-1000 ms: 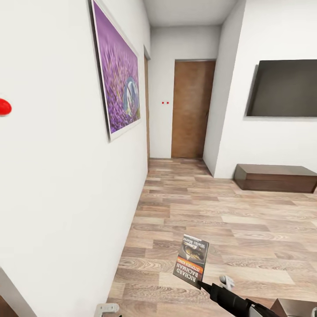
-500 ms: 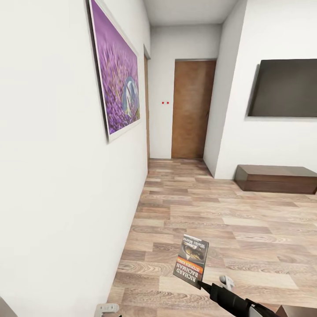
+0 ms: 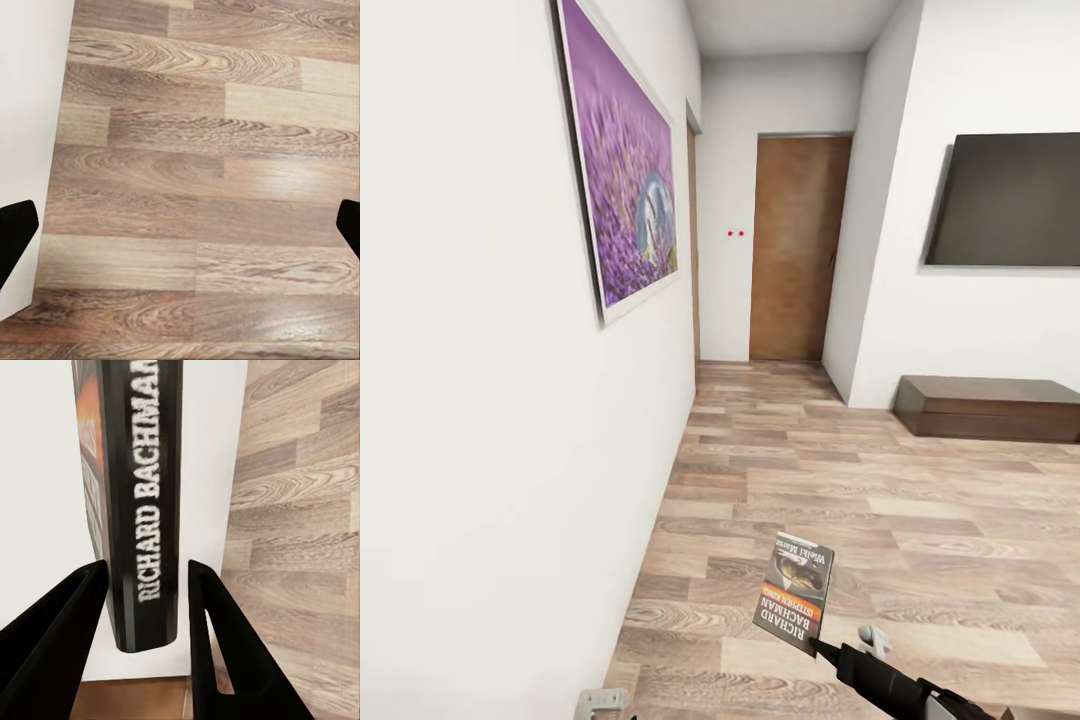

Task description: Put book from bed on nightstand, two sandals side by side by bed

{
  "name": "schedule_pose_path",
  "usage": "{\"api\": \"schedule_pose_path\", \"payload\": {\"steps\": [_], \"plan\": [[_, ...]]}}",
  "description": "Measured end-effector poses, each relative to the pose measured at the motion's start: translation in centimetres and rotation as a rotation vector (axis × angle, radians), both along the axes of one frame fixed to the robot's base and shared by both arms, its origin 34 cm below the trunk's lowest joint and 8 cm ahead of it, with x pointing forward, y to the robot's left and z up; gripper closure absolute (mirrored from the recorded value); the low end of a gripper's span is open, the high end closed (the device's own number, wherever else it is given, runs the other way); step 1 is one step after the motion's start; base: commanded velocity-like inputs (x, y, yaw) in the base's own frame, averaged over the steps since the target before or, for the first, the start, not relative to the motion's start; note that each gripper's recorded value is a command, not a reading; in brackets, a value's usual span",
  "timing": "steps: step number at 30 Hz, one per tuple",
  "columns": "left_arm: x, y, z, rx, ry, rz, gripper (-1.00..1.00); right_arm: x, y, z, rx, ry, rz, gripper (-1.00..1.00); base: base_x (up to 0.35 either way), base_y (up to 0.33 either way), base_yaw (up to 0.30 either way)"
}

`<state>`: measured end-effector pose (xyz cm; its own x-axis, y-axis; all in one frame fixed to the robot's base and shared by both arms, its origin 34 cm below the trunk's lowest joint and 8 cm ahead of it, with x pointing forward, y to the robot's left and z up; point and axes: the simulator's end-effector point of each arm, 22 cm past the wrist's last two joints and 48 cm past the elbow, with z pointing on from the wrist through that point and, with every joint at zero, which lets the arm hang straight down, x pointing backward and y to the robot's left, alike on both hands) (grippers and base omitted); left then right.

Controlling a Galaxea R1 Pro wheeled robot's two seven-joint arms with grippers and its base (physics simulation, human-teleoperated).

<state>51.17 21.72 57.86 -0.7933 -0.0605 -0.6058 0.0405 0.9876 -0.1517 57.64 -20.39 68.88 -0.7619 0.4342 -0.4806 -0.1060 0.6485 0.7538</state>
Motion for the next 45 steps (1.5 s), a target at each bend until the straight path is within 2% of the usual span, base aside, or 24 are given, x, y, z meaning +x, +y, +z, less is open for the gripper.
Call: {"api": "schedule_pose_path", "payload": {"steps": [15,45], "plan": [[0.00,-0.01,-0.01,0.000,0.000,-0.001,-1.00,-0.04,0.01,-0.04,-0.001,0.001,0.002,1.00,0.083,0.057,0.000],[-0.01,-0.54,0.02,-0.006,0.000,-0.003,-1.00,0.00,0.01,-0.01,0.000,0.000,0.001,1.00,0.279,-0.012,-0.001]]}}
